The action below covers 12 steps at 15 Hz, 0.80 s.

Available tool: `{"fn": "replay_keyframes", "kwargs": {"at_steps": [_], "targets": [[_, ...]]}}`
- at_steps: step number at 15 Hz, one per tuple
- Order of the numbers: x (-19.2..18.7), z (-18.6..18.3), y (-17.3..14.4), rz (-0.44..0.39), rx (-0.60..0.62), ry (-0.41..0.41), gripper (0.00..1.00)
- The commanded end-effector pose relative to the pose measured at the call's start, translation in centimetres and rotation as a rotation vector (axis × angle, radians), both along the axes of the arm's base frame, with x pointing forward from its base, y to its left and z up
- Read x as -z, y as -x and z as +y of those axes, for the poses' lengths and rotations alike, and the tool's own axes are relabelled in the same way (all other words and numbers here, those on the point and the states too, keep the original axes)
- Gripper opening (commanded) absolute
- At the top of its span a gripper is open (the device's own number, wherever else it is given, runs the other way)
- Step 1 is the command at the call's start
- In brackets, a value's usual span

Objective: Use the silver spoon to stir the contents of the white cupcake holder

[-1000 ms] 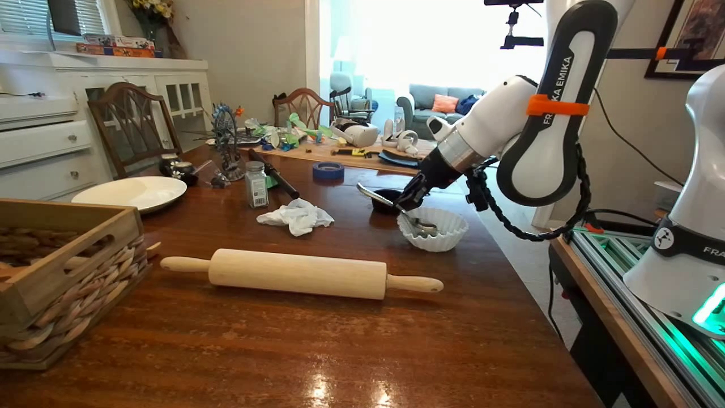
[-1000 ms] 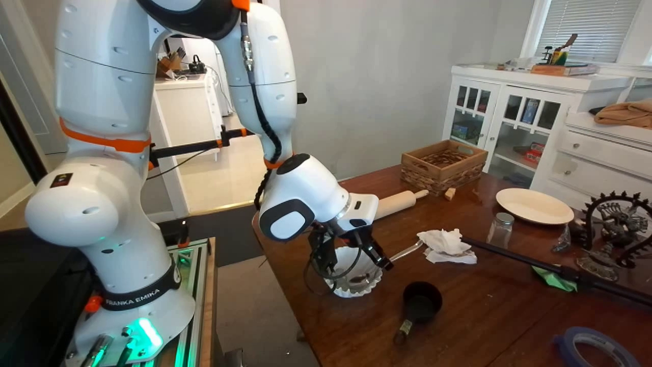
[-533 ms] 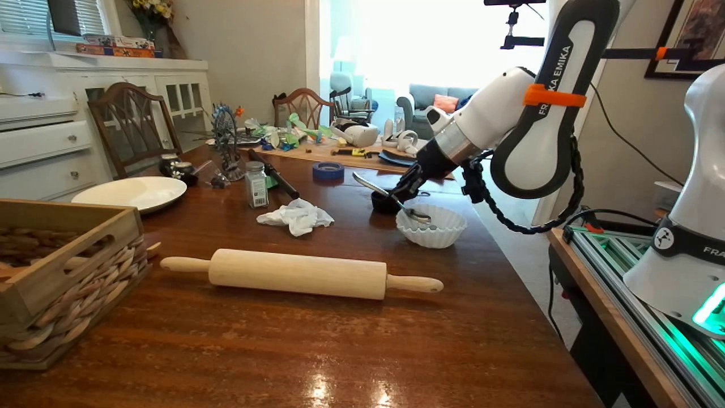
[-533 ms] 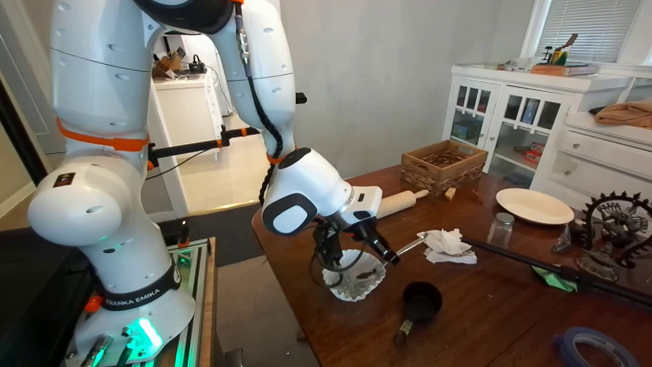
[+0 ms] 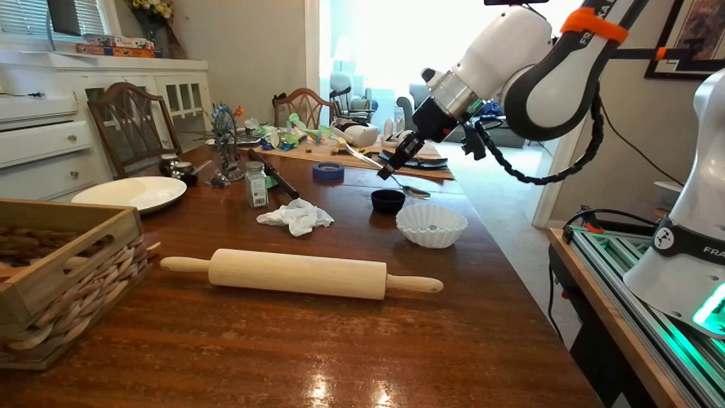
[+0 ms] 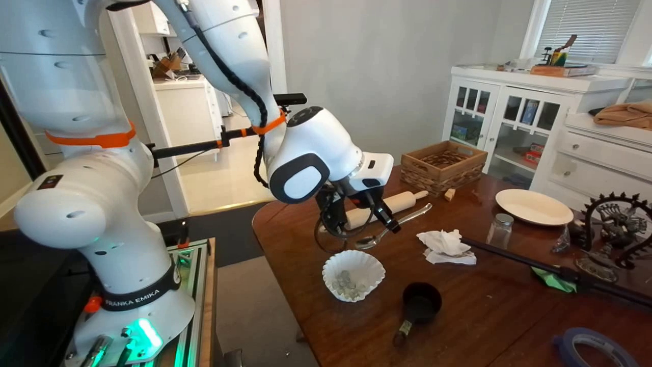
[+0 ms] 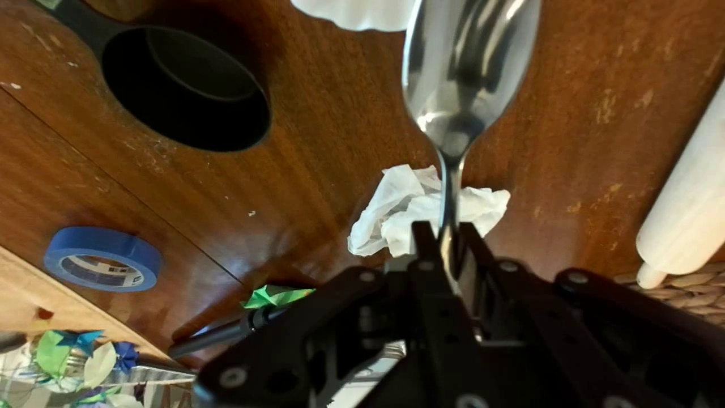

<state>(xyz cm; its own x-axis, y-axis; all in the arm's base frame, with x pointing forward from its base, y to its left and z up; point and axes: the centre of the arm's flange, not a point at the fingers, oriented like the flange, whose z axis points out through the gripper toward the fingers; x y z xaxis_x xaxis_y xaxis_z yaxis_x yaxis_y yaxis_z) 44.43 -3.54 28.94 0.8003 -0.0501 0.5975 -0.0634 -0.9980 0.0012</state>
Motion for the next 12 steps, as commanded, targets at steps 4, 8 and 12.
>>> {"fn": "replay_keyframes", "kwargs": {"at_steps": [4, 8, 12], "targets": [[-1.8, -3.9, 2.4, 0.077, 0.103, -0.237, 0.03], [0.9, -3.5, 3.2, 0.107, 0.173, -0.298, 0.03], [1.5, -6.9, 4.9, 0.119, 0.174, -0.336, 0.03]]}}
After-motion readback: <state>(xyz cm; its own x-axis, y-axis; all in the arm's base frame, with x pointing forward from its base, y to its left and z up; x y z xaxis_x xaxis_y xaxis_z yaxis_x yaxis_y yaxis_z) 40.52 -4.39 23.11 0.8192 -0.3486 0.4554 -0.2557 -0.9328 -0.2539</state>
